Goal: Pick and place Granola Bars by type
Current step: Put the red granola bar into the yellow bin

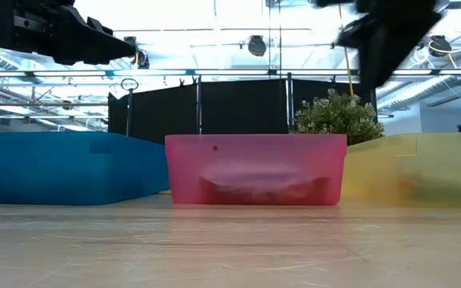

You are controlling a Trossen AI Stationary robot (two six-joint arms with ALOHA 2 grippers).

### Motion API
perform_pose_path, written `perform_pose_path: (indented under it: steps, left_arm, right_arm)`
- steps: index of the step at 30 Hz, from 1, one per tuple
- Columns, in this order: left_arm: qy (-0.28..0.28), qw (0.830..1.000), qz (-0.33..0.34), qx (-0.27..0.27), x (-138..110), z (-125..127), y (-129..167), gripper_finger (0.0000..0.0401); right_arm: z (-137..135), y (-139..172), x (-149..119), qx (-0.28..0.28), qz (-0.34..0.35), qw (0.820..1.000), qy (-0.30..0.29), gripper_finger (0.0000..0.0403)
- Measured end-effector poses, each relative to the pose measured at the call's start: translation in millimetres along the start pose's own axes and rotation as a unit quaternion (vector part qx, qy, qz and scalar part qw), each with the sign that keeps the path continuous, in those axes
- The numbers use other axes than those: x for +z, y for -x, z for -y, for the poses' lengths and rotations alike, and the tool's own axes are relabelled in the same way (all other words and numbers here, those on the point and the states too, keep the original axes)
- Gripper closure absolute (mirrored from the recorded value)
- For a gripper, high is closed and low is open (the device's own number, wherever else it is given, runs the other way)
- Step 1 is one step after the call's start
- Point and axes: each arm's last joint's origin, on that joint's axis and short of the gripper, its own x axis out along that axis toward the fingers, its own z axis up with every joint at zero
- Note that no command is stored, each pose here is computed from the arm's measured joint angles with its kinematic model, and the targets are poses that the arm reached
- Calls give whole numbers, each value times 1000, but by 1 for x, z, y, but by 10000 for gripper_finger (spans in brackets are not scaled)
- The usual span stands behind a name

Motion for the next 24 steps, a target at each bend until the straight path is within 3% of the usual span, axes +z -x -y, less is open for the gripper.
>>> perform_pose_path:
  steps: [8,13,19,24]
  left_arm:
    - [23,1000,-2,-1,0,0,0,354]
    - [26,1000,-2,-1,0,0,0,354]
    - [20,1000,-11,-3,-2,1,0,354]
    - [15,999,-27,-7,-5,2,0,354]
  right_arm:
    - [-69,17,-43,56,14,998,-26,275]
    - [-97,15,-64,59,14,997,-42,237]
    - [-110,-3,-82,32,15,999,-15,177]
    - [-108,-25,-93,8,-5,1000,-6,150]
